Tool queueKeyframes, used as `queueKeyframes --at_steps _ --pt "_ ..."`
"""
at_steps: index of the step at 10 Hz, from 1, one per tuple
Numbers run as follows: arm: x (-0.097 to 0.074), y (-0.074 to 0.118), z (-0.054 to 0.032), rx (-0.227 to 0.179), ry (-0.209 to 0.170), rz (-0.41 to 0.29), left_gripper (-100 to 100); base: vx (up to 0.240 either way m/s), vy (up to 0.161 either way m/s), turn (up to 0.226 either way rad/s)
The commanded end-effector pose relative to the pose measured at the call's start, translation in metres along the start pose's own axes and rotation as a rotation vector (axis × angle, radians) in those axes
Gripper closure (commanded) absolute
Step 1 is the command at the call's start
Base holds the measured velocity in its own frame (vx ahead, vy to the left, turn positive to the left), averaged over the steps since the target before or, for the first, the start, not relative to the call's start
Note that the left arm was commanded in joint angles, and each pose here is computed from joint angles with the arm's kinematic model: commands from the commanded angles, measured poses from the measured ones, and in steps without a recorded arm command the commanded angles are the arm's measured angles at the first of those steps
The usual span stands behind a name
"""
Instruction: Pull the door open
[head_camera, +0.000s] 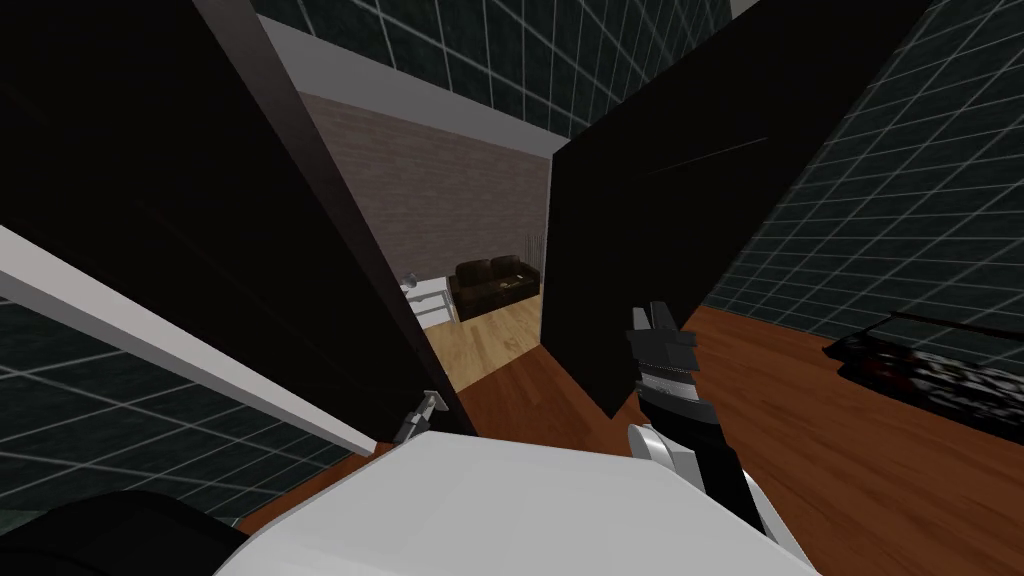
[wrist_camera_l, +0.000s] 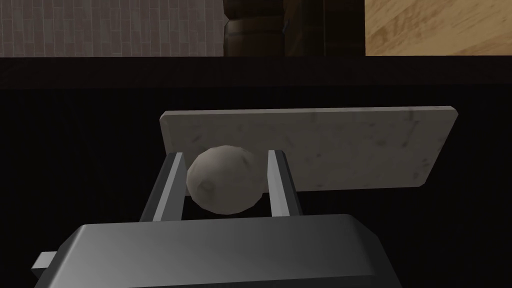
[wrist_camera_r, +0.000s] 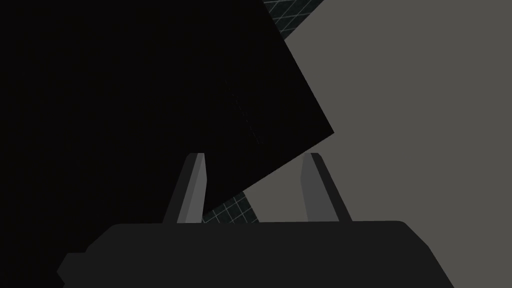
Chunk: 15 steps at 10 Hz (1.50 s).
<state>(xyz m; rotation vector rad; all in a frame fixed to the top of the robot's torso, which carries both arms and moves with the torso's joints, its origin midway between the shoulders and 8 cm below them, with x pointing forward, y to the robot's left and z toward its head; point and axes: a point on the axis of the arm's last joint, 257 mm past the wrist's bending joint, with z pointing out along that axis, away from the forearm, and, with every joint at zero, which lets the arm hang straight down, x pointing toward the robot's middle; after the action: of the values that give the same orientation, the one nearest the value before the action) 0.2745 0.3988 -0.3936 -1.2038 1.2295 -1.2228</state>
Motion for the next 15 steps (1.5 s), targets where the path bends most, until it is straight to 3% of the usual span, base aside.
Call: queueKeyframes --at_steps 1,4,6,7,11,12,15 --pt "0.0 0.0 0.0 0.0 0.0 0.0 100 -0.069 0.006 -0.009" --pt "0.001 0.005 0.0191 -0.002 -0.006 -0.005 100 -0.157 0.05 -0.105" --pt "0.002 0.007 0.0361 0.0 -0.01 -0.007 100 -0.215 0.03 -0.117" --pt "0.003 0.007 0.0399 0.001 -0.011 -0.007 100 -0.211 0.025 -0.07" --pt "0.006 0.008 0.0737 0.003 -0.018 -0.009 100 -0.184 0.036 -0.11" --pt "0.006 0.008 0.0737 0.003 -0.018 -0.009 100 -0.129 0.055 -0.057" --pt "0.008 0.008 0.096 0.005 -0.021 -0.009 100 -0.132 0.041 -0.08"
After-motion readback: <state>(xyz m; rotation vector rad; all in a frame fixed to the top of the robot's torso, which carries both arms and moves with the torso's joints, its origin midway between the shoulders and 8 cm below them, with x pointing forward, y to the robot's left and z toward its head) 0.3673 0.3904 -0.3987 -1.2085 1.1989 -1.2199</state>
